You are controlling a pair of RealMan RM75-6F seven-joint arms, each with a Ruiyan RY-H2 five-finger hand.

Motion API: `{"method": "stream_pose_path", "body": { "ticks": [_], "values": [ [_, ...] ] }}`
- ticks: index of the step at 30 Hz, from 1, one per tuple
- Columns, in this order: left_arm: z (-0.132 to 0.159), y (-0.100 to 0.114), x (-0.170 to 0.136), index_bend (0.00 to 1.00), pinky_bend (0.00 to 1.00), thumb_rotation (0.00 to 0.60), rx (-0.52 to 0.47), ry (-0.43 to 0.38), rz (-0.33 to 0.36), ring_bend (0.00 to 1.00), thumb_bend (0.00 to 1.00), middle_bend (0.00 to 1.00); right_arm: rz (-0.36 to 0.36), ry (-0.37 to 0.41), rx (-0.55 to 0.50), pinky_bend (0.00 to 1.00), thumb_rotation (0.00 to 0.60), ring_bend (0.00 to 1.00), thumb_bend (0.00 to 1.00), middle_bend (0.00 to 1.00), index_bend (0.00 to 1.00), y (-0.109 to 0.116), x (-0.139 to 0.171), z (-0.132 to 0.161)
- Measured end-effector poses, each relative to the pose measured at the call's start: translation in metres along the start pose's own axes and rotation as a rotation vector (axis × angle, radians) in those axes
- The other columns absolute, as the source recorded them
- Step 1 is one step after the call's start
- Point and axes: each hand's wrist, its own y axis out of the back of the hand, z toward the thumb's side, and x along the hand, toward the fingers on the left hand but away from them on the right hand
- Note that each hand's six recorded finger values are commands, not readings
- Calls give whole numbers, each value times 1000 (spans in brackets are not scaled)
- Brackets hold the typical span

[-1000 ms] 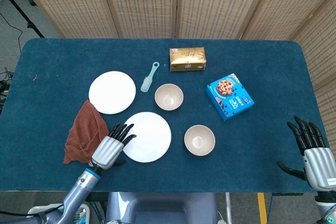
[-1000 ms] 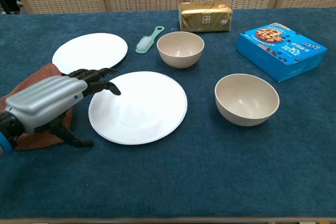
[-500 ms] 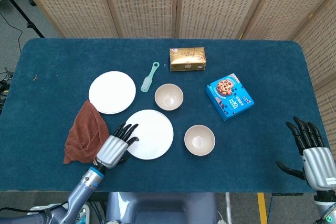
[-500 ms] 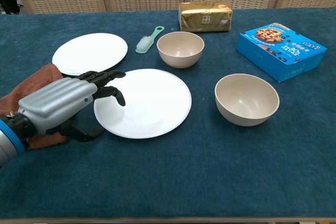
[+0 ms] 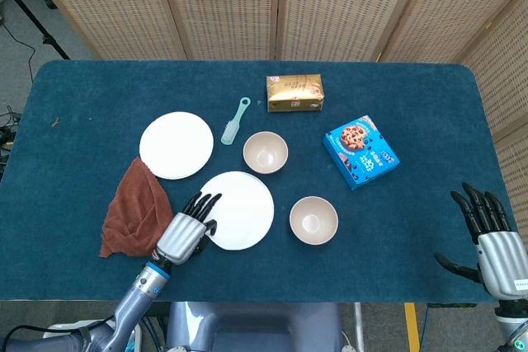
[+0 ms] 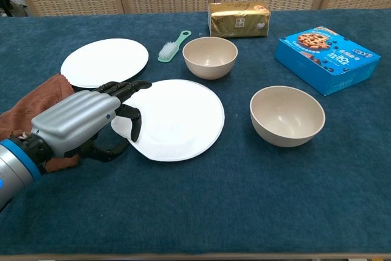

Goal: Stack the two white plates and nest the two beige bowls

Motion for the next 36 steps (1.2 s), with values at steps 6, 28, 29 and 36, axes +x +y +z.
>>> {"method": "stream_pose_path", "body": {
  "ticks": [6,28,29,36],
  "values": [
    [-2,6,2,828,0,600,-29,5,45,0,503,0,0,0,-3,0,600,0,0,0,0,0,0,0],
    [-36,118,26,903,0,600,-75,8,353,0,492,0,13,2,3,0,600,0,0,0,0,-4,-1,1],
    [-39,125,25,904,0,600,-73,11,367,0,492,0,14,1,4,0,600,0,0,0,0,-5,-1,1],
    [-60,157,22,905,0,600,-51,44,424,0,492,0,26,3,12,0,600,0,0,0,0,-9,-1,3]
  ]
}}
